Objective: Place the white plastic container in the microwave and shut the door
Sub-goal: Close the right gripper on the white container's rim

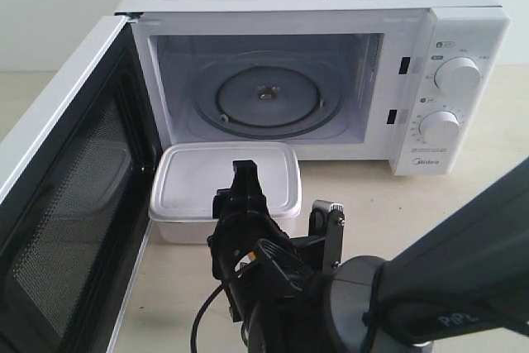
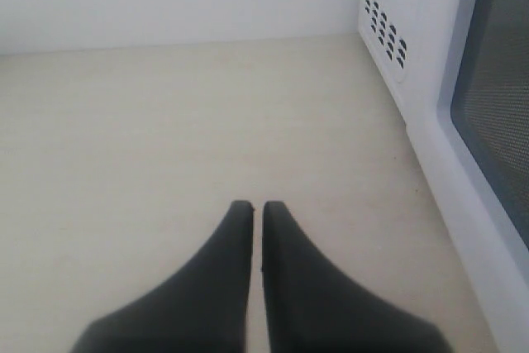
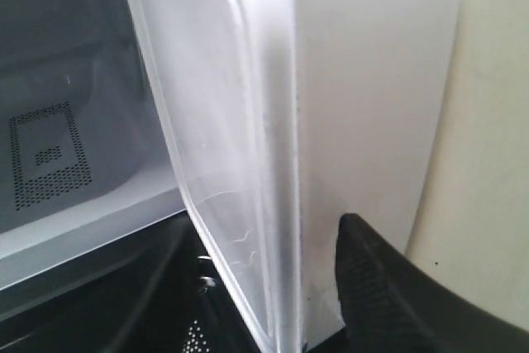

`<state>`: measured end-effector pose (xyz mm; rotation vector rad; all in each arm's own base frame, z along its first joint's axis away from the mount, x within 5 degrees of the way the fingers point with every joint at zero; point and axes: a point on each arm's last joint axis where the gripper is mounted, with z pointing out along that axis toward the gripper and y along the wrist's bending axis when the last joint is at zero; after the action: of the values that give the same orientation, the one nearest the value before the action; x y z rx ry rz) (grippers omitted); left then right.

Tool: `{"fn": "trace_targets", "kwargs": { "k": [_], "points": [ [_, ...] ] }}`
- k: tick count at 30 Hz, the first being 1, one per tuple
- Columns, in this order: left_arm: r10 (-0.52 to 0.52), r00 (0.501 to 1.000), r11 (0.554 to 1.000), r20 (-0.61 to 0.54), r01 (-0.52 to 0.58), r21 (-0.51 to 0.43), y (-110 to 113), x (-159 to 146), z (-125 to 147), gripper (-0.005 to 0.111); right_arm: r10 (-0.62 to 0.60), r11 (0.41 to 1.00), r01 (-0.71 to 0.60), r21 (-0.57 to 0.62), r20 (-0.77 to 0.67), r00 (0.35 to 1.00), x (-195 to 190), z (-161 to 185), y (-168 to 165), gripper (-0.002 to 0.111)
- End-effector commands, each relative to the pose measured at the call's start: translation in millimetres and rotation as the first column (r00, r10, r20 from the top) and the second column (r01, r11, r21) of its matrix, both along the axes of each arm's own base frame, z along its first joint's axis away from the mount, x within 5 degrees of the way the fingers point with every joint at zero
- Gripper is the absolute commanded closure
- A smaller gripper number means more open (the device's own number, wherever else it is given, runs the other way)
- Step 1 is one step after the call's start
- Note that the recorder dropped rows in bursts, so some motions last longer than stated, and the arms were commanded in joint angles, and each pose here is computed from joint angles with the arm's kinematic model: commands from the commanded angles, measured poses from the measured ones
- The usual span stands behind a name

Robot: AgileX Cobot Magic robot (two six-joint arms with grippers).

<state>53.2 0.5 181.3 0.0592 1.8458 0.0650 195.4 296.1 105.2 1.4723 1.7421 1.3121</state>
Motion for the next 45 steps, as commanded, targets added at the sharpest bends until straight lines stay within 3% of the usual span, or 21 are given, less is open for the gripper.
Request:
{"fn": "trace_targets", "kwargs": {
  "k": [1,3,5,7,19,33,45],
  "points": [
    [-0.007,1.000,1.000,0.002,0.007,-0.004,-0.5,-0.1,-0.6,0.102,-0.002,1.000,0.002,0.000,0.004,1.000,2.9,0.4,-0.7,0.072],
    [-0.007,1.000,1.000,0.002,0.007,-0.004,-0.5,-0.1,-0.6,0.102,0.000,1.000,0.000,-0.005,0.000,1.000,5.2,-0.1,-1.8,0.090],
    [-0.007,1.000,1.000,0.002,0.007,-0.004,-0.5,-0.1,-0.6,0.102,0.012,1.000,-0.012,-0.009,0.008,1.000,6.6,0.4,-1.8,0.101],
    [-0.007,1.000,1.000,0.002,0.007,-0.004,-0.5,-0.1,-0.6,0.102,0.018,1.000,-0.018,-0.009,0.010,1.000,6.5,0.6,-1.4,0.103],
    [-0.007,1.000,1.000,0.002,0.007,-0.004,-0.5,-0.1,-0.6,0.102,0.051,0.999,-0.050,-0.013,0.072,0.996,5.7,4.8,1.1,0.108],
    [-0.007,1.000,1.000,0.002,0.007,-0.004,-0.5,-0.1,-0.6,0.102,0.084,0.996,-0.077,-0.050,0.146,0.986,-25.9,-3.7,-11.7,0.108],
    [-0.007,1.000,1.000,0.002,0.007,-0.004,-0.5,-0.1,-0.6,0.102,0.054,0.999,-0.053,-0.010,0.226,0.973,-37.1,17.3,-24.9,0.108]
  ]
}}
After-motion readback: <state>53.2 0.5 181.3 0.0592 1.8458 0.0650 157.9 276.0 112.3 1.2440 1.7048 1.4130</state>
